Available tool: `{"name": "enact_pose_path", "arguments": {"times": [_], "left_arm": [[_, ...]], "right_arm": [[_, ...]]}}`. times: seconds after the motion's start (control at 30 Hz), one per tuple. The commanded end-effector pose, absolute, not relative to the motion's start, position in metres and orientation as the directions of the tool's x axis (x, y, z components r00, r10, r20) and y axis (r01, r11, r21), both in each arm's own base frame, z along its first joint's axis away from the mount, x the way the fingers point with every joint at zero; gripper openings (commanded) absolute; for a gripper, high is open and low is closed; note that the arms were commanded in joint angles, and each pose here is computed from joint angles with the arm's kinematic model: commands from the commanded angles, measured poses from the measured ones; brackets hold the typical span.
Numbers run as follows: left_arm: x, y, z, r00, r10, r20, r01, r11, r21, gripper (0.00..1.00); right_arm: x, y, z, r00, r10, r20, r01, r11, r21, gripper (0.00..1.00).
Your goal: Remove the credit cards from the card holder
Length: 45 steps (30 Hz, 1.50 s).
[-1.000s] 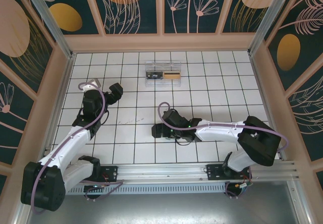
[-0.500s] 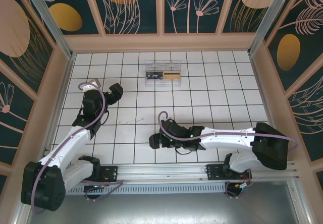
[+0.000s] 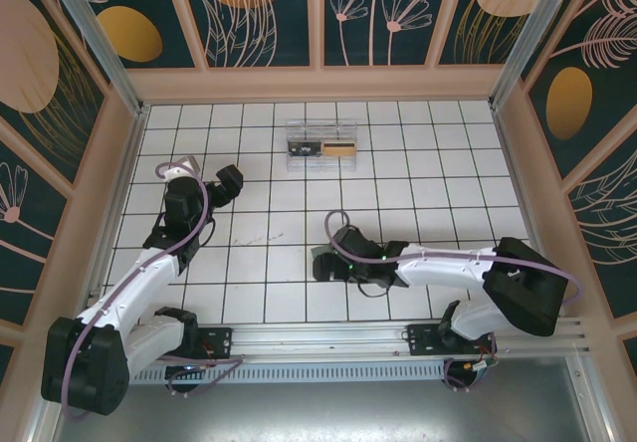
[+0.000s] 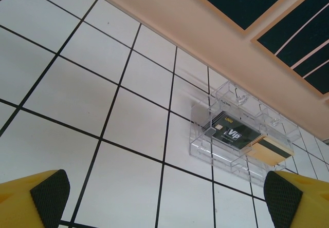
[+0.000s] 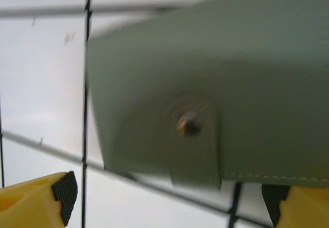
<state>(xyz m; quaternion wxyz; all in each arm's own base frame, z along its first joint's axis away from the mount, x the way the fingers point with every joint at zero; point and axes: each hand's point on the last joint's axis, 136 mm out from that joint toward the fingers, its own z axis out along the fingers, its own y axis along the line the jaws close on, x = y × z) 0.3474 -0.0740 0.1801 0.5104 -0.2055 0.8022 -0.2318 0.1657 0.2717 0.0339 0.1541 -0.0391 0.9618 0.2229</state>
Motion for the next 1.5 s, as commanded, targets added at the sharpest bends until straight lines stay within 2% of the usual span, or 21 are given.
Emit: {"name": "enact_pose_path", "arguments": {"times": [0.0, 0.23, 0.47, 0.57, 0.67, 0.77, 0.9, 1.33, 1.47], "left_arm": [[0.349, -0.080, 0.182, -0.414, -0.550, -0.725, -0.072, 0.814, -0.576, 0.99], [0.347, -0.091, 0.168, -0.461, -0.547, -0.698, -0.064, 0.806, -0.589, 0.98], [0.337, -0.115, 0.150, -0.533, -0.556, -0.638, -0.038, 0.769, -0.639, 0.98], [0.325, -0.129, 0.138, -0.568, -0.552, -0.610, -0.024, 0.752, -0.659, 0.99], [0.311, -0.144, 0.125, -0.609, -0.543, -0.577, -0.014, 0.735, -0.677, 0.99], [0.300, -0.149, 0.112, -0.626, -0.555, -0.548, -0.035, 0.722, -0.691, 0.99], [0.291, -0.147, 0.107, -0.617, -0.573, -0.539, -0.039, 0.707, -0.706, 0.98], [0.284, -0.147, 0.100, -0.628, -0.569, -0.530, -0.055, 0.712, -0.700, 0.99], [0.284, -0.148, 0.100, -0.632, -0.567, -0.529, -0.053, 0.712, -0.701, 0.99]], "right_arm": [[0.192, 0.272, 0.043, -0.934, -0.019, -0.356, -0.182, 0.885, 0.428, 0.95], [0.247, 0.286, 0.051, -0.920, -0.033, -0.390, -0.212, 0.880, 0.424, 0.94], [0.268, 0.304, 0.054, -0.919, -0.078, -0.386, -0.242, 0.885, 0.399, 0.87], [0.266, 0.288, 0.052, -0.910, -0.100, -0.402, -0.223, 0.936, 0.273, 0.82], [0.254, 0.271, 0.057, -0.879, -0.160, -0.450, -0.224, 0.970, 0.091, 0.82], [0.237, 0.265, 0.058, -0.858, -0.231, -0.458, -0.248, 0.969, -0.024, 0.70], [0.225, 0.265, 0.047, -0.858, -0.277, -0.432, -0.277, 0.959, -0.064, 0.56], [0.232, 0.280, 0.039, -0.833, -0.362, -0.419, -0.348, 0.931, -0.113, 0.53], [0.227, 0.280, 0.031, -0.841, -0.366, -0.397, -0.353, 0.929, -0.108, 0.42]]}}
